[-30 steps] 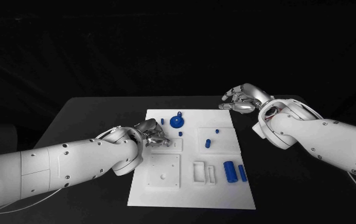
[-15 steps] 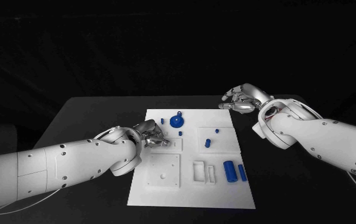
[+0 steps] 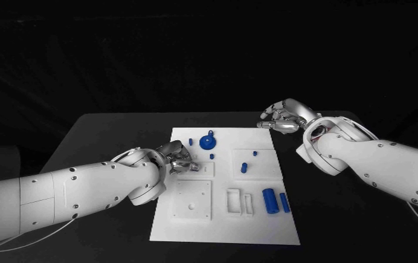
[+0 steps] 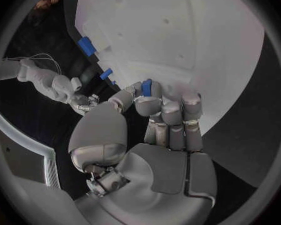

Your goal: Assemble the parts on the task board

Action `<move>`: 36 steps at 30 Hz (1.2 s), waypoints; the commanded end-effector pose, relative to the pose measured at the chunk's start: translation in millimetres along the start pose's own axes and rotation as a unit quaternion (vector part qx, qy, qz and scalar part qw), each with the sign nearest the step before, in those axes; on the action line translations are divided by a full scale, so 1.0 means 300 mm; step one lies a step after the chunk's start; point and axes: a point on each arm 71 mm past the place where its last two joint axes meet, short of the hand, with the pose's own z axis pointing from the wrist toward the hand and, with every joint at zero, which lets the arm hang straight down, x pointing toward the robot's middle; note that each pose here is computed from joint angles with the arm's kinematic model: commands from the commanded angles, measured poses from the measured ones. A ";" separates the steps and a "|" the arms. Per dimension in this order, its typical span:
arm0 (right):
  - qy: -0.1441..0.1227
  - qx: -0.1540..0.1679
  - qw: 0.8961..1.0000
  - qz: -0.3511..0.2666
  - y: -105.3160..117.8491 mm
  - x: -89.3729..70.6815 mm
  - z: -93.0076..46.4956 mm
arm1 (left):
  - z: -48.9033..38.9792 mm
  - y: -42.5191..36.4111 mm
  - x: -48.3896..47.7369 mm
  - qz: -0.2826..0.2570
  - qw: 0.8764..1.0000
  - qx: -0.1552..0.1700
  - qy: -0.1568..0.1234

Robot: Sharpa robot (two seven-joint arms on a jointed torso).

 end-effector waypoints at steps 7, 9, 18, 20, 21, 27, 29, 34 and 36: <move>0.007 -0.003 1.000 0.000 0.002 0.006 0.000 | 0.002 0.006 0.037 0.001 0.999 -0.009 0.047; 0.008 -0.003 1.000 -0.001 0.001 0.006 0.000 | 0.004 0.007 0.038 0.003 0.999 -0.010 0.051; 0.009 -0.003 1.000 -0.001 0.001 0.008 0.001 | 0.011 0.009 0.037 0.009 0.998 -0.015 0.058; 0.009 -0.003 1.000 -0.001 0.000 0.009 0.002 | 0.013 0.010 0.034 0.011 0.998 -0.016 0.059; 0.010 -0.003 1.000 -0.001 0.000 0.010 0.002 | 0.014 0.008 0.032 0.013 0.998 -0.016 0.059; 0.011 -0.002 1.000 -0.001 0.000 0.012 0.003 | 0.024 -0.009 0.018 0.028 0.997 -0.018 0.075; 0.011 -0.002 1.000 0.000 0.000 0.013 0.003 | 0.027 -0.012 0.014 0.031 0.996 -0.019 0.078; 0.012 -0.002 1.000 0.000 0.001 0.014 0.004 | 0.034 -0.022 0.006 0.054 0.995 -0.023 0.085; 0.012 -0.002 1.000 0.000 0.001 0.015 0.005 | 0.036 -0.024 0.006 0.059 0.994 -0.025 0.092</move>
